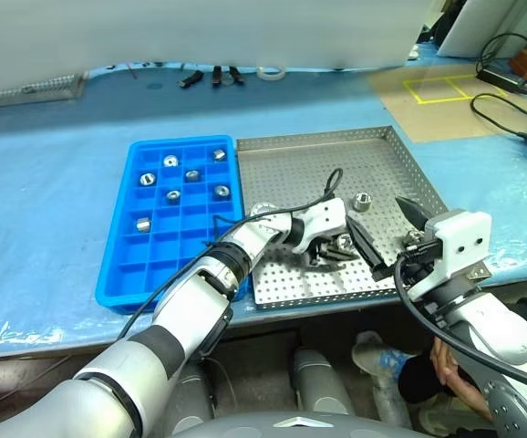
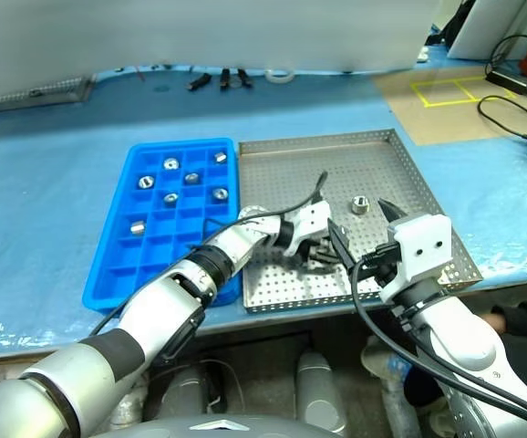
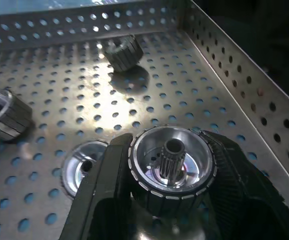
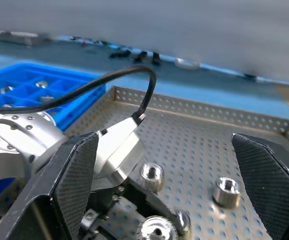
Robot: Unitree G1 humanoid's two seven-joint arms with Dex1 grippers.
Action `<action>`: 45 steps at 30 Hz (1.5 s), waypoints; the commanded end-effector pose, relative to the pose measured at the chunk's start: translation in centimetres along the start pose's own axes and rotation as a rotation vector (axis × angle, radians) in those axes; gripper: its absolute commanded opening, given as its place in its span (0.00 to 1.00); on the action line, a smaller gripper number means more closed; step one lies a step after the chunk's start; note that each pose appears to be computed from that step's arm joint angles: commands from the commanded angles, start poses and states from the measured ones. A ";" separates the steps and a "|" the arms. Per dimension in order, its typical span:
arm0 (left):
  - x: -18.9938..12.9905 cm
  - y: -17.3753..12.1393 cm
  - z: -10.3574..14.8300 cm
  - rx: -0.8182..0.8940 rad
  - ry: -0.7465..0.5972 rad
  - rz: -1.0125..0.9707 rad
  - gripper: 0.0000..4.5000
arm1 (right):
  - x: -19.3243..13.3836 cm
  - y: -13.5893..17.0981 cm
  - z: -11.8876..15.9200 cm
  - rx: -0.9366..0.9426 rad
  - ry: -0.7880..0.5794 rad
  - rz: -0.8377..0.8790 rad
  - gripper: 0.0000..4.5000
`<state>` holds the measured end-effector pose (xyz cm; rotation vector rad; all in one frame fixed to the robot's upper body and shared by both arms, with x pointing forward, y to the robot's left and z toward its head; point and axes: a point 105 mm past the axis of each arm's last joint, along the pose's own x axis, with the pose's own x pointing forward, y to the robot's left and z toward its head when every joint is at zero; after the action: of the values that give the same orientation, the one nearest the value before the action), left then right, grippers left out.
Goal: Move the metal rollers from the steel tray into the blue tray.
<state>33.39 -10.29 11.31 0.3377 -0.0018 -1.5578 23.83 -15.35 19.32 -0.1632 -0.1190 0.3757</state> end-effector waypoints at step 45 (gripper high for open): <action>-27.4 -4.0 -3.0 -0.212 0.182 0.868 0.38 | 10.0 7.0 -1.0 -0.069 -0.055 0.790 1.00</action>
<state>29.61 17.40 12.88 0.2433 0.1609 -0.6432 30.85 -5.30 16.89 -0.2577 -0.0642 1.1701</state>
